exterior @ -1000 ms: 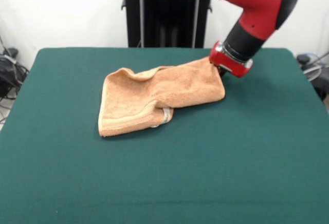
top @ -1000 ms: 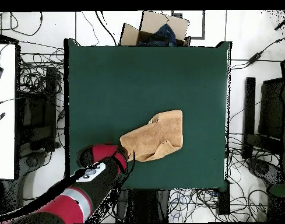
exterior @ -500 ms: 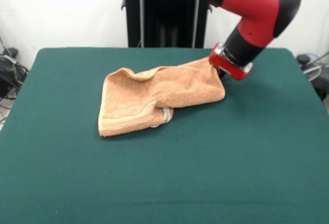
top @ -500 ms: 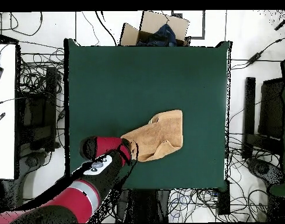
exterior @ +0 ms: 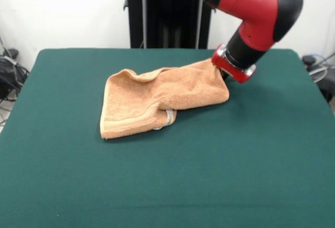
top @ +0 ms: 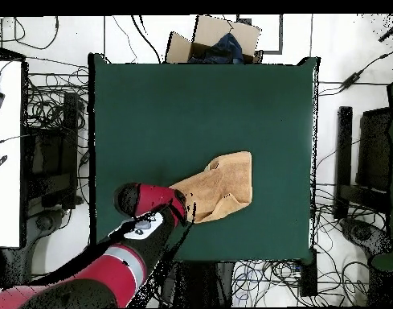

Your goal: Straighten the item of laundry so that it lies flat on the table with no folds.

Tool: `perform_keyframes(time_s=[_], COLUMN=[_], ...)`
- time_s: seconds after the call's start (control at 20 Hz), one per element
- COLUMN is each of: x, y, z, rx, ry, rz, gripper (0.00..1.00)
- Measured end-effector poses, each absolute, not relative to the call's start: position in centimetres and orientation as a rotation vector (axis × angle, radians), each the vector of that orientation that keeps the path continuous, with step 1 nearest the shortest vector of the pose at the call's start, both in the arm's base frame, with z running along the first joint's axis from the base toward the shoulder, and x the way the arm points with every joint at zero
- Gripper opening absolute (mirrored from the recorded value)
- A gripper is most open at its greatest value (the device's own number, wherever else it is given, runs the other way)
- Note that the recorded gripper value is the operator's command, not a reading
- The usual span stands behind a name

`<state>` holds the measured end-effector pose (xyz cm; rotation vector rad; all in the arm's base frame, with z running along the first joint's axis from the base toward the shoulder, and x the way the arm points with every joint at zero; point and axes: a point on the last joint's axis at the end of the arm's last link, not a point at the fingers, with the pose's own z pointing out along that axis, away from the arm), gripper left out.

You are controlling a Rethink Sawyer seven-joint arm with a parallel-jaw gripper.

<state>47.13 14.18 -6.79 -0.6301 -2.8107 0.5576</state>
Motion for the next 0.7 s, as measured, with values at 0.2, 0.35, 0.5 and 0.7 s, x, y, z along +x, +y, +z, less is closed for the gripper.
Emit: perform_keyframes(time_s=[0.2, 0.35, 0.5, 0.7], x=[47.12, 47.04, 47.01, 46.89], y=[14.02, 13.91, 13.74, 14.19], z=[-6.67, -6.61, -6.40, -5.92], rx=[-0.668, -0.691, -0.733, -0.770], ry=[-2.799, -2.795, -2.789, -2.775], rz=[0.532, 0.512, 0.474, 0.426], gripper=[0.00, 0.00, 0.00, 0.00])
